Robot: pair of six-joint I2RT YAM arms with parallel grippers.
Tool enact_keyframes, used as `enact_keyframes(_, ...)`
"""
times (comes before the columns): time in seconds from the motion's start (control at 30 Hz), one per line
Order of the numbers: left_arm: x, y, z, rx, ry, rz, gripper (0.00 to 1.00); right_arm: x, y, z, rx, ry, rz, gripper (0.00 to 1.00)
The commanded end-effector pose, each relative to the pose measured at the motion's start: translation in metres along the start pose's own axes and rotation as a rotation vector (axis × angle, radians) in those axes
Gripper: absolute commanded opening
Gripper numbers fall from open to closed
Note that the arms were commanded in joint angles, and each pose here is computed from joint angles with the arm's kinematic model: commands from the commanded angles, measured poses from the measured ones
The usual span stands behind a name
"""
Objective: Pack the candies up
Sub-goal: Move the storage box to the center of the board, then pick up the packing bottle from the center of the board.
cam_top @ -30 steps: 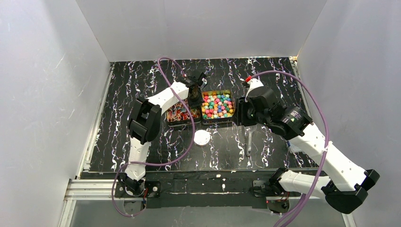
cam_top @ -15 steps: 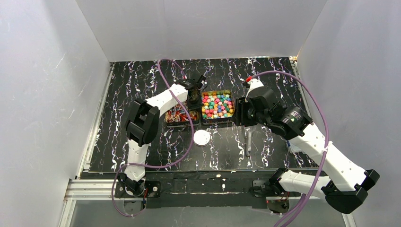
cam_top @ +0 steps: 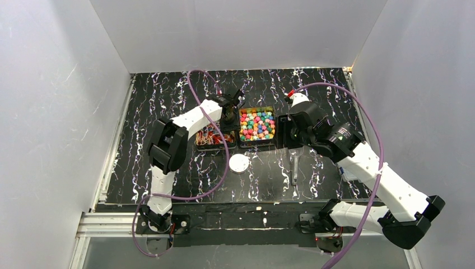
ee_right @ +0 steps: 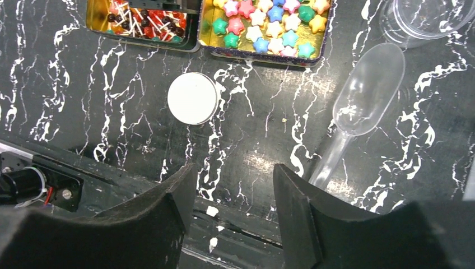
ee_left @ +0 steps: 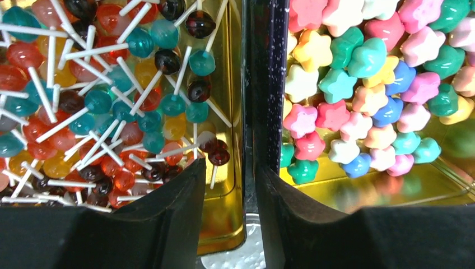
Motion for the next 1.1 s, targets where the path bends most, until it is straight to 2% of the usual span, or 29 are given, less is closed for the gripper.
enact_keyframes(0.0, 0.019, -0.008, 0.064, -0.073, -0.101, -0.025, 0.39, 0.015, -0.007, 0.011, -0.043, -0.05, 0.008, 0.63)
enact_keyframes(0.43, 0.004, 0.007, 0.138, -0.175, -0.11, -0.151, 0.57, 0.011, -0.022, 0.003, -0.152, -0.001, 0.068, 0.75)
enact_keyframes(0.63, -0.018, 0.035, 0.175, -0.217, -0.156, -0.197, 0.72, 0.008, -0.036, -0.004, -0.232, 0.046, 0.089, 0.82)
enact_keyframes(0.77, -0.04, 0.05, 0.2, -0.295, -0.178, -0.222, 0.87, -0.007, -0.046, -0.017, -0.249, 0.11, 0.066, 0.87)
enact_keyframes(0.87, -0.058, 0.061, 0.209, -0.346, -0.183, -0.244, 0.91, -0.021, -0.053, -0.025, -0.251, 0.143, 0.034, 0.88)
enact_keyframes(0.9, -0.063, 0.066, 0.21, -0.354, -0.184, -0.245, 0.97, -0.027, -0.055, -0.027, -0.255, 0.153, 0.021, 0.88)
enact_keyframes(1.07, -0.092, 0.084, 0.214, -0.41, -0.166, -0.26, 0.98, -0.058, -0.064, -0.037, -0.251, 0.207, -0.055, 0.88)
Point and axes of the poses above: each gripper's point midway between its finger pads, its own z axis back along the fingers, its own y axis along the line the jaws close on, x = y × z, the point moved 3 cm from there along z, back along the fingers, and after that the axes turned 8 degrees about z, right-handed, at the moved point
